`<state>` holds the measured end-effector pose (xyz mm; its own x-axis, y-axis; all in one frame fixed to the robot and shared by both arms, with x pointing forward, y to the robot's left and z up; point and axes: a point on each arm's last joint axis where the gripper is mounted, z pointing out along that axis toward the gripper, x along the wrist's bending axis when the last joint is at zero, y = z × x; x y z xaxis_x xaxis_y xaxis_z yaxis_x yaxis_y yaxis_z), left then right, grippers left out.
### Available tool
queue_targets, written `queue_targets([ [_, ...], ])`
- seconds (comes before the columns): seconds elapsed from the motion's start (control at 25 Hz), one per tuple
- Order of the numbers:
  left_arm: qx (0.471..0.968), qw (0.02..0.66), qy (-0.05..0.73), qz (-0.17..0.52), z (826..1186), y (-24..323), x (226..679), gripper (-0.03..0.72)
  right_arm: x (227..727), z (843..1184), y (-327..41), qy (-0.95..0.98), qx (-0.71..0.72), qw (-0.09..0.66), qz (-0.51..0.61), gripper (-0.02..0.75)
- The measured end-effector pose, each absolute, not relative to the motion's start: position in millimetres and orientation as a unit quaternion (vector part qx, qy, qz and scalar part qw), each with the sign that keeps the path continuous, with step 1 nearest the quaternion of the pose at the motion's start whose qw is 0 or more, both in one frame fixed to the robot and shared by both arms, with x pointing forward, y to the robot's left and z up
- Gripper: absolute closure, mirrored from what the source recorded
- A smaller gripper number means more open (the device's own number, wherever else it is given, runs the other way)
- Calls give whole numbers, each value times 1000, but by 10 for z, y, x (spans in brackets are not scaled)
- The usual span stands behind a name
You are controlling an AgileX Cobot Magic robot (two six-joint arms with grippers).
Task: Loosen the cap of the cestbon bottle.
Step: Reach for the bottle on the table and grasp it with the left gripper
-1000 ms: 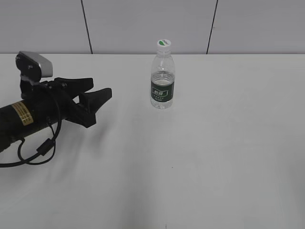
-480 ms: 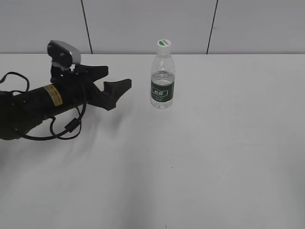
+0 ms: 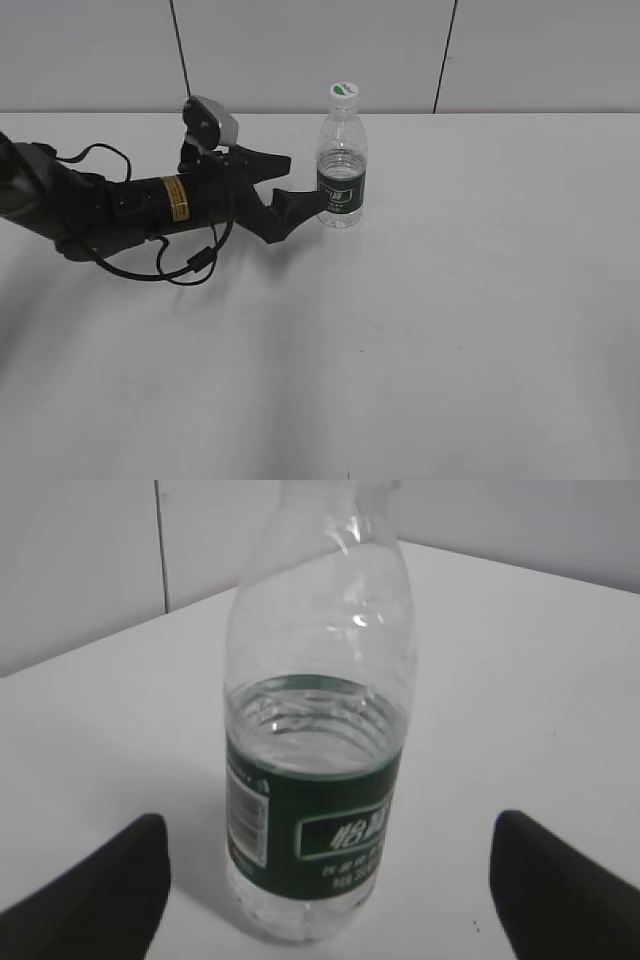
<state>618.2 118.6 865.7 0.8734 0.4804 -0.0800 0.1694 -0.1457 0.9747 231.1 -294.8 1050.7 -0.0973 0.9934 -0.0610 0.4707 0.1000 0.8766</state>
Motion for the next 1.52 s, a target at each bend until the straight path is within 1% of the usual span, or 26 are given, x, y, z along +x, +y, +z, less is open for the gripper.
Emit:
queue_targets([
  [0.4, 752, 627, 180, 92, 8533, 1005, 6548, 105, 2311, 10507, -2949, 647, 566, 362, 361, 223],
  [0.64, 745, 639, 175, 75, 8480, 949, 6644, 105, 2311, 10507, -2953, 644, 570, 362, 361, 223],
  [1.08, 741, 653, 142, 66, 8448, 633, 6667, 105, 2311, 10506, -2955, 643, 571, 363, 360, 223],
  [1.52, 748, 642, 151, 68, 8399, 627, 6673, 126, 2311, 10506, -2956, 642, 571, 363, 360, 223],
])
